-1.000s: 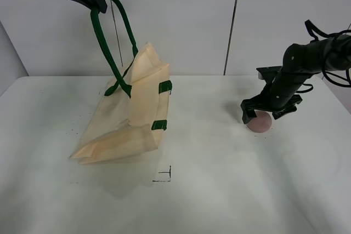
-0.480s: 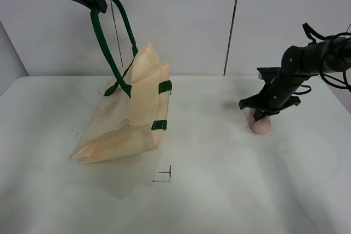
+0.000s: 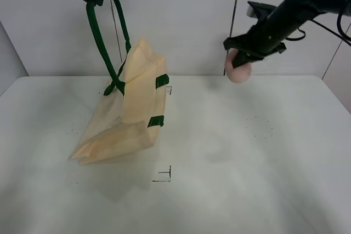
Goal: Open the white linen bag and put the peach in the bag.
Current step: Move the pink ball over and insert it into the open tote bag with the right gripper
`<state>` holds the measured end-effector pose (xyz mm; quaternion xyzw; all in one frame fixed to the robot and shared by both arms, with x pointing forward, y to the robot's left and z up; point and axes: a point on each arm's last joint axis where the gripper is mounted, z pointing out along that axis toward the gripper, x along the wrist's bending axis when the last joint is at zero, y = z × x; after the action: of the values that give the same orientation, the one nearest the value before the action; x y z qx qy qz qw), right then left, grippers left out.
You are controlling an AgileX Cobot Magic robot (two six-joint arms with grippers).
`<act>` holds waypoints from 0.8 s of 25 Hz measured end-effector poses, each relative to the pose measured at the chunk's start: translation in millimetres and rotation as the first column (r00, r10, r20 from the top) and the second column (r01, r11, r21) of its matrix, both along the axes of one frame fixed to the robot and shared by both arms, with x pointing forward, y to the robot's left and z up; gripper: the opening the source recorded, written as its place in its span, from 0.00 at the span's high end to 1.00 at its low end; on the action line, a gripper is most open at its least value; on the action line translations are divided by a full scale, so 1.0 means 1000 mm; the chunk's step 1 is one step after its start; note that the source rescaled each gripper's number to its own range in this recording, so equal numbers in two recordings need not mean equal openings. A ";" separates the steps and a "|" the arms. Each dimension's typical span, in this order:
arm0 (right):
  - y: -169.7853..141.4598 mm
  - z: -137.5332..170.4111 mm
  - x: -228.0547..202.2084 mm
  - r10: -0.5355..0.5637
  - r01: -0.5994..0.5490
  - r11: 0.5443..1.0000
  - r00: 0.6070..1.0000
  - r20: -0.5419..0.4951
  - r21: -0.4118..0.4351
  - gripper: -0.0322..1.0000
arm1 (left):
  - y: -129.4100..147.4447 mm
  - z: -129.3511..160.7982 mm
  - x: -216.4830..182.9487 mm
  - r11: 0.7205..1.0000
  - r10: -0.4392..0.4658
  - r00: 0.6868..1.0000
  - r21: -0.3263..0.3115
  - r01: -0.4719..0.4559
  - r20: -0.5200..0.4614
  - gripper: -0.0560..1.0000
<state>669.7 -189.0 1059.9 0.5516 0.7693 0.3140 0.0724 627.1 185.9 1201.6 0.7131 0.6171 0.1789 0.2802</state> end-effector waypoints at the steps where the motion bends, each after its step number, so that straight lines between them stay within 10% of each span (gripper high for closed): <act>1: 0.015 0.005 -0.002 0.034 -0.034 0.999 0.999 0.018 0.017 0.97 | 0.000 0.001 -0.001 1.000 0.000 1.000 -0.001 0.000 0.002 0.95; 11: 0.145 -0.018 -0.032 0.251 -0.258 0.964 0.963 0.099 0.066 0.97 | 0.001 0.002 -0.001 1.000 0.003 1.000 0.008 -0.003 0.007 0.95; 20: 0.187 -0.083 -0.027 0.296 -0.306 0.945 0.951 0.095 0.118 0.97 | 0.001 0.002 -0.001 1.000 0.004 1.000 0.009 -0.004 0.007 0.95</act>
<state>643.1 -1.7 977.0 0.4190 0.8189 0.3918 0.0165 626.2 187.2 1203.3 0.7127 0.6166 0.1847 0.2788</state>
